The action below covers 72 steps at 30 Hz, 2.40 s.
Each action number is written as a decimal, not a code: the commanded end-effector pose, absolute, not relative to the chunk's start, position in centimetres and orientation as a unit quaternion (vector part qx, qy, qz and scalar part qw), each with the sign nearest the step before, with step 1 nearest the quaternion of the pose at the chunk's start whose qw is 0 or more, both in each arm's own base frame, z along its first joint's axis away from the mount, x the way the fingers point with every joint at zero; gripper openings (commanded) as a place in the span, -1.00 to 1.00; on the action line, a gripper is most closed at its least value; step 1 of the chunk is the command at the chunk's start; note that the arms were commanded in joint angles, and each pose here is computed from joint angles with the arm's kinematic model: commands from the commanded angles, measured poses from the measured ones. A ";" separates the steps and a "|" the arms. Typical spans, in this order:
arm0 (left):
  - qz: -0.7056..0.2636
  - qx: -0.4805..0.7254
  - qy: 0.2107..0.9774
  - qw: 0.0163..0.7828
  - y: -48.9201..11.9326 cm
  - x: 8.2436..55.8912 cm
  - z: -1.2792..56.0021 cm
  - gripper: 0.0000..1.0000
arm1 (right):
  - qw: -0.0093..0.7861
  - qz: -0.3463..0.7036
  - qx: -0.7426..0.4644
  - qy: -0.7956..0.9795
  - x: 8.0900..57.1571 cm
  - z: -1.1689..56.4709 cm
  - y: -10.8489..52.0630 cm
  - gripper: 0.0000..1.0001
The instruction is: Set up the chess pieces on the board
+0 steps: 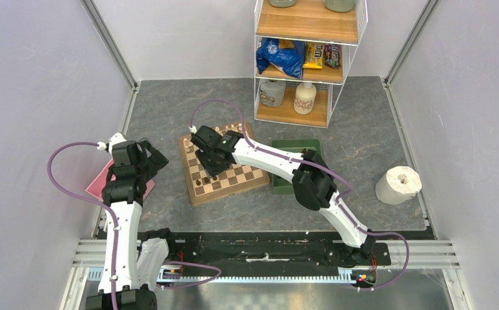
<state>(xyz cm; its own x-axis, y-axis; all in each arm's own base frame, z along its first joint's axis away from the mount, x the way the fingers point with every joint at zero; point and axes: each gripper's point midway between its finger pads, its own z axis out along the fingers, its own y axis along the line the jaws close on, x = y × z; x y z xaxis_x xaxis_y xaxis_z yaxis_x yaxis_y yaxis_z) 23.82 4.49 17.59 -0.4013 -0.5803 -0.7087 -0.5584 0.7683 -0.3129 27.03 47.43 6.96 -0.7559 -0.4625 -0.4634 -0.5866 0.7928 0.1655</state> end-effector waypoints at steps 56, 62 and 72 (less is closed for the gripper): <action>-0.026 -0.349 0.829 0.436 4.5 24.5 17.9 0.99 | 0.215 -0.010 0.020 0.976 40.0 4.0 12.9 -0.27; -0.026 -0.350 0.829 0.435 4.5 24.6 17.8 0.99 | 0.212 -0.009 0.023 0.977 39.4 3.6 12.8 -0.27; -0.026 -0.350 0.829 0.435 4.5 24.6 17.8 0.99 | 0.219 -0.011 0.021 0.975 39.7 3.4 12.7 -0.27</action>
<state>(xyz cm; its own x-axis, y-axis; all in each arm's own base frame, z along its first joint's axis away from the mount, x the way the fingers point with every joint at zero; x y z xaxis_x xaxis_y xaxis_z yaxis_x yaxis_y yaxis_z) 23.92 4.48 17.30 -0.4098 -0.5883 -0.6971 -0.5599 0.7656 -0.3169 39.17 13.02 3.64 -0.9091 0.0358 -0.4149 0.0420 0.9991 -0.0058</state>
